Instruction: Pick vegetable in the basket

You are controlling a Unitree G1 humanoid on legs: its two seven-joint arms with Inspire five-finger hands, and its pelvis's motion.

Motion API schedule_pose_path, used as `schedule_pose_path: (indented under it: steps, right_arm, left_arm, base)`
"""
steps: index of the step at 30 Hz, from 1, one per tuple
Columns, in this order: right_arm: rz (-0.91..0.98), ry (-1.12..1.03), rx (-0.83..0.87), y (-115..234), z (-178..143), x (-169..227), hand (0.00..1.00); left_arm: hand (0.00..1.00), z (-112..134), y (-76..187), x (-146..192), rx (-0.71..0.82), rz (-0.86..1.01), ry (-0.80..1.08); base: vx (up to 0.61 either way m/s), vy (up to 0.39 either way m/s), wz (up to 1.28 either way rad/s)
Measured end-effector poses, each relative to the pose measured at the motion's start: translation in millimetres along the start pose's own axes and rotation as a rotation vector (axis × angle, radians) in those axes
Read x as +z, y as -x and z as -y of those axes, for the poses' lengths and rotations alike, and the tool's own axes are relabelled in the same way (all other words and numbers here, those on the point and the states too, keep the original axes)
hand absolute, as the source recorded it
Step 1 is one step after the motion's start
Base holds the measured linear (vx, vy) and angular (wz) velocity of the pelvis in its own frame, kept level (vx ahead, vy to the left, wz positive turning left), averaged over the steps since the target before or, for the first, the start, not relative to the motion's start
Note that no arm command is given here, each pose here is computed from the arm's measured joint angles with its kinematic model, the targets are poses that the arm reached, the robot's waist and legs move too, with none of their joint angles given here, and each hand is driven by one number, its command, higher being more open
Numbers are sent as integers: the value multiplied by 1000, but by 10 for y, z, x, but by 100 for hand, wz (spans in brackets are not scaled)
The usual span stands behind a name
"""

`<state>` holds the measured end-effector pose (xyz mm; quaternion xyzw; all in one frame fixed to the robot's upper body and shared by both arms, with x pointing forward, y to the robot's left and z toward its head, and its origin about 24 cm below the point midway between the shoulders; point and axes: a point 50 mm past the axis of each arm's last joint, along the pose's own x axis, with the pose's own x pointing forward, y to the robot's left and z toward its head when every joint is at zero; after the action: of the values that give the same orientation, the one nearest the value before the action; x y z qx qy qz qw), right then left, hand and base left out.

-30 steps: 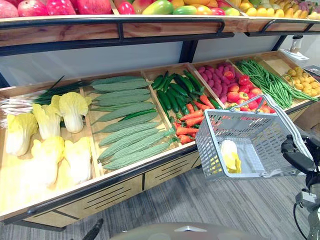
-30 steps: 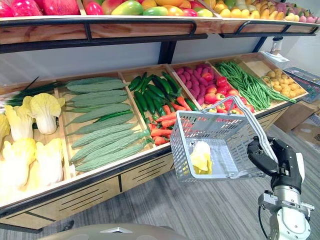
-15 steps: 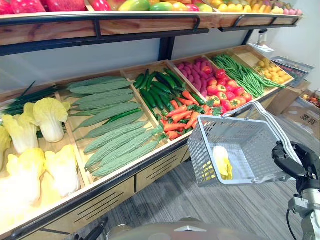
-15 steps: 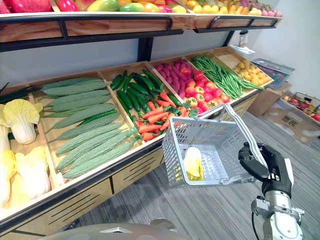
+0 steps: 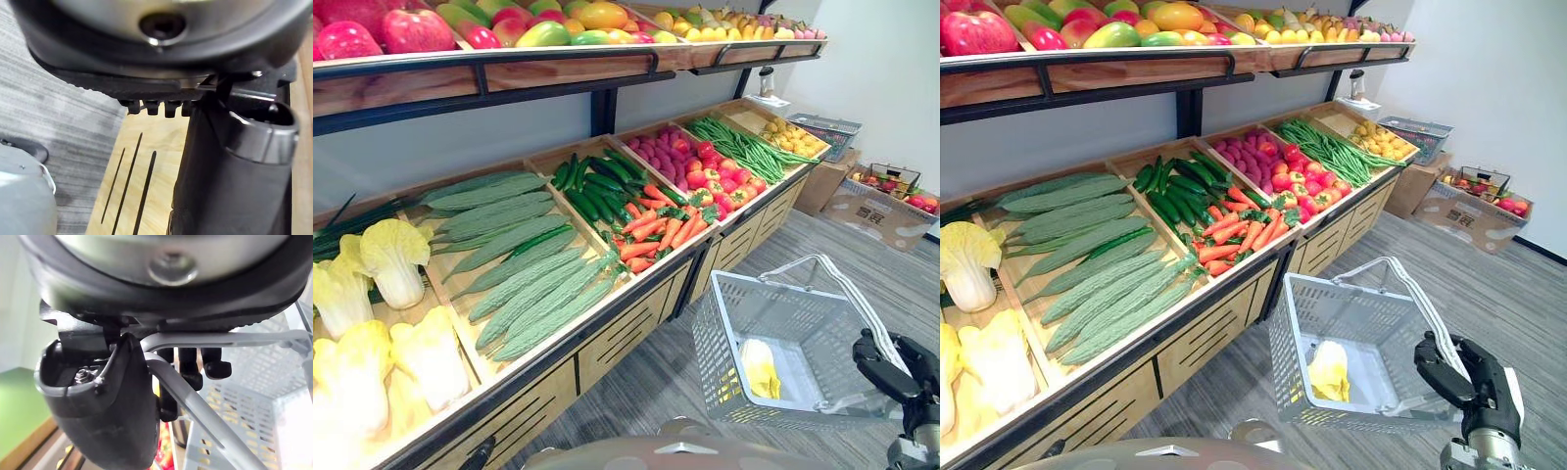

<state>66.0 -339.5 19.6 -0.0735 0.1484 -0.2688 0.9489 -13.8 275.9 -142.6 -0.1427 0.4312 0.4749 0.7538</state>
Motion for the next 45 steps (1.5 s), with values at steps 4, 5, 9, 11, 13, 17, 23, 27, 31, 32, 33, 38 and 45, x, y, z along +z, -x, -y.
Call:
schedule_pose_path:
  steps: [4, 5, 9, 11, 13, 17, 23, 27, 31, 32, 33, 38, 45]
  right_arm:
    - [92, -28, 49, -101, -181, 181, 0]
    - [103, -28, 46, -96, -187, 205, 0]
    - [123, -15, 40, -130, -221, 252, 0]
    - [166, -23, 94, -287, -357, 352, 0]
    - [211, 6, 153, -482, -462, 497, 0]
    - [250, 47, 229, -664, -602, 647, 0]
    - [260, 94, 274, -688, -556, 720, 0]
    - [254, 79, 258, -655, -490, 700, 0]
    - [234, 97, 244, -583, -402, 653, 0]
    - [234, 98, 237, -579, -383, 653, 0]
    - [236, 99, 228, -579, -359, 661, 0]
    - [250, 94, 241, -584, -404, 670, 0]
    - [182, 68, 345, -552, -651, 473, 0]
  left_arm:
    - [100, 178, -9, 104, -51, 41, -50]
    - [100, 200, -10, 109, -55, 42, -54]
    - [100, 342, -16, 164, -133, 64, -114]
    - [100, 338, -14, 181, -138, 77, -115]
    - [100, 427, -11, 159, -155, 64, -93]
    - [100, 528, 13, 125, -176, 66, -50]
    - [100, 482, 103, -190, -158, -40, -44]
    - [100, 491, 97, -176, -160, -34, -68]
    - [100, 483, 98, -172, -187, -26, -148]
    - [100, 485, 97, -167, -193, -23, -157]
    - [100, 497, 98, -166, -203, -22, -168]
    - [100, 493, 90, -150, -218, -16, -205]
    - [100, 569, 131, -247, -250, -39, -196]
  base:
    - [-89, 32, -111]
    - [-97, -14, -63]
    - [-9, 14, -56]
    - [-23, -109, -107]
    - [-14, -114, -112]
    - [86, -148, -60]
    - [66, -166, -20]
    - [30, -47, -16]
    - [41, 27, -11]
    - [25, 51, -22]
    - [26, 67, -35]
    - [5, 53, -84]
    - [-53, 187, -143]
